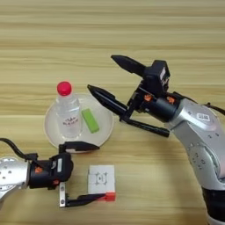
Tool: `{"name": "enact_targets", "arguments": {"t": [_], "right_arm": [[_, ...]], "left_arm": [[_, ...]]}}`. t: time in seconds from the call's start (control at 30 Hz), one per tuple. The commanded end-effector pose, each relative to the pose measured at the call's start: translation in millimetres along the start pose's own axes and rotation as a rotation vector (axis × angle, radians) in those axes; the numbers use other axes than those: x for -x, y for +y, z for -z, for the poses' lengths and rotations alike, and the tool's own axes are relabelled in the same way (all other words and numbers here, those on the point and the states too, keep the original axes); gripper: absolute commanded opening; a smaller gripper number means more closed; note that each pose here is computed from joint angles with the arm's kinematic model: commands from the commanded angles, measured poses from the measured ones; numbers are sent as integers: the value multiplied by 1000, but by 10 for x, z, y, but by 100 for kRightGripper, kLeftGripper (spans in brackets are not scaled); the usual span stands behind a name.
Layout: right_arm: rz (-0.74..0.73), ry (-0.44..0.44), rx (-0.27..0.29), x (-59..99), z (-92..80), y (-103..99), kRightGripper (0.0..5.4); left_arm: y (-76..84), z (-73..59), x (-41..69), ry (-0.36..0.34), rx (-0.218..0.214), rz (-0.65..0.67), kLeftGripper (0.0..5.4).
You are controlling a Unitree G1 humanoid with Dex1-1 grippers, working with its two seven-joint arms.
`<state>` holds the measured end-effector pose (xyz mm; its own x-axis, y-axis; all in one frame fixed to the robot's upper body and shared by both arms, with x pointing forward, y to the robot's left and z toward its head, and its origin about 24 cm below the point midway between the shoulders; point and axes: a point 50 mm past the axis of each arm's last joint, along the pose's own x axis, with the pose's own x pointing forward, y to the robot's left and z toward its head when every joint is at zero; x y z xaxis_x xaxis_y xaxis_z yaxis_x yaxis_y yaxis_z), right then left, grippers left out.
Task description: Move the objects on the table
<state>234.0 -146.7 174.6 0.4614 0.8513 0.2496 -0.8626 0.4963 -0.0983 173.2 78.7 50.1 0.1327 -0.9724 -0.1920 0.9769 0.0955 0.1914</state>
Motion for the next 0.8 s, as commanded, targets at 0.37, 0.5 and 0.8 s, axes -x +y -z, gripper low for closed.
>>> {"name": "enact_targets", "arguments": {"t": [0.37,0.5,0.8], "right_arm": [[34,-4,22,-11,-7,-45,540],[42,-6,22,-6,-2,-51,540],[75,-13,19,25,10,-59,540]], "left_arm": [[120,-361,254,-160,22,-110,537],[189,-464,280,-234,32,-181,537],[349,-714,395,-417,49,-376,537]]}}
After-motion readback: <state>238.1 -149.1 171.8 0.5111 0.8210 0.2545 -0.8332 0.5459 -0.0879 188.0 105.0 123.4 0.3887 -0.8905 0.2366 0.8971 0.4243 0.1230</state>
